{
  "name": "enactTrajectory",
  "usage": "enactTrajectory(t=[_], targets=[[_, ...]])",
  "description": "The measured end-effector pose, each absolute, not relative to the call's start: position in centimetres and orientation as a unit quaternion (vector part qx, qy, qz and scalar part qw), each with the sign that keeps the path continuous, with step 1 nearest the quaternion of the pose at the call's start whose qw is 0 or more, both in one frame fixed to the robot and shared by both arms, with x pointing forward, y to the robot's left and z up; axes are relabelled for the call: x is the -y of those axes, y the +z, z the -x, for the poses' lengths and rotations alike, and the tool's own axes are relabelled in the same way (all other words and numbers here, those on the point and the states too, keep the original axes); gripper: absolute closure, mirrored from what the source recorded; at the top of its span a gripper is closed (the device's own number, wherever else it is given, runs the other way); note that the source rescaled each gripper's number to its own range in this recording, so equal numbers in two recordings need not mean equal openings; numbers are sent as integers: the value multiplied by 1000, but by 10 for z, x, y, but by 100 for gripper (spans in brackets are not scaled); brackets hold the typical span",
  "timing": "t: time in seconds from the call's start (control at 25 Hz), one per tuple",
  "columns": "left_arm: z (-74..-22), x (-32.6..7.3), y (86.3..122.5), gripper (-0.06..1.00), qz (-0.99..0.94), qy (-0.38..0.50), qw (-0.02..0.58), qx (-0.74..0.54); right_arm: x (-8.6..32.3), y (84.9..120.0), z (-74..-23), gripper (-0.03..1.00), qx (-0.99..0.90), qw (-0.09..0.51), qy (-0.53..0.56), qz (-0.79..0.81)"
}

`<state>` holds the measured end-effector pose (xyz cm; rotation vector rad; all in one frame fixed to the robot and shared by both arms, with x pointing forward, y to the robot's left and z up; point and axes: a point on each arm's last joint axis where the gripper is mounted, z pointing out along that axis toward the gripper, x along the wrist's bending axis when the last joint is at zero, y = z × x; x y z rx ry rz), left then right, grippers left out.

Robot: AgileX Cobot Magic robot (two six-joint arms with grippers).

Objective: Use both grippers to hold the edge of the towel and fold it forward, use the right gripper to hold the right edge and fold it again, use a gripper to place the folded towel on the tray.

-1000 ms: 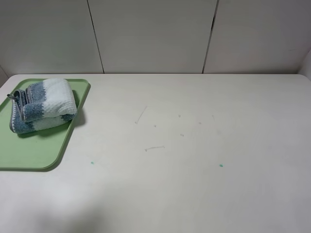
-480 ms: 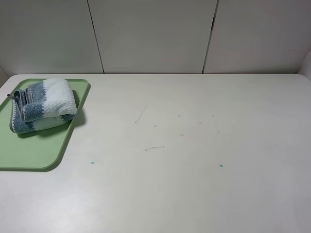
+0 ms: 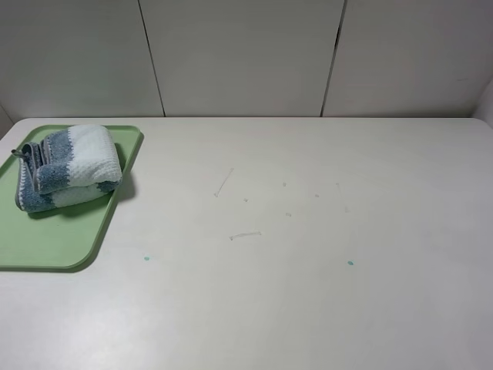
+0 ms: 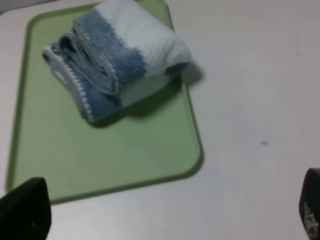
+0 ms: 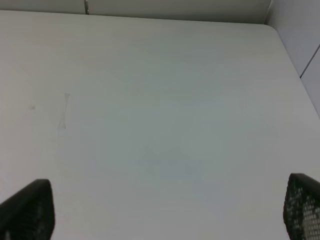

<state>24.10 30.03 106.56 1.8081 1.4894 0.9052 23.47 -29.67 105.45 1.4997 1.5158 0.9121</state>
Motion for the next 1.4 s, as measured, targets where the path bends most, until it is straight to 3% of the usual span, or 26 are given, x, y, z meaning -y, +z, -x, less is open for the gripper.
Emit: enactTrajectory(t=[0.2,1.4], targets=[[-235,-301,1044,-6,-679,323,323,-575,297,1054,-235,-3,-599,400,361,-593],[-228,-303,1043,-6,-668,342,333,-571,297,1054,-235,-3,-599,400,361,-593]])
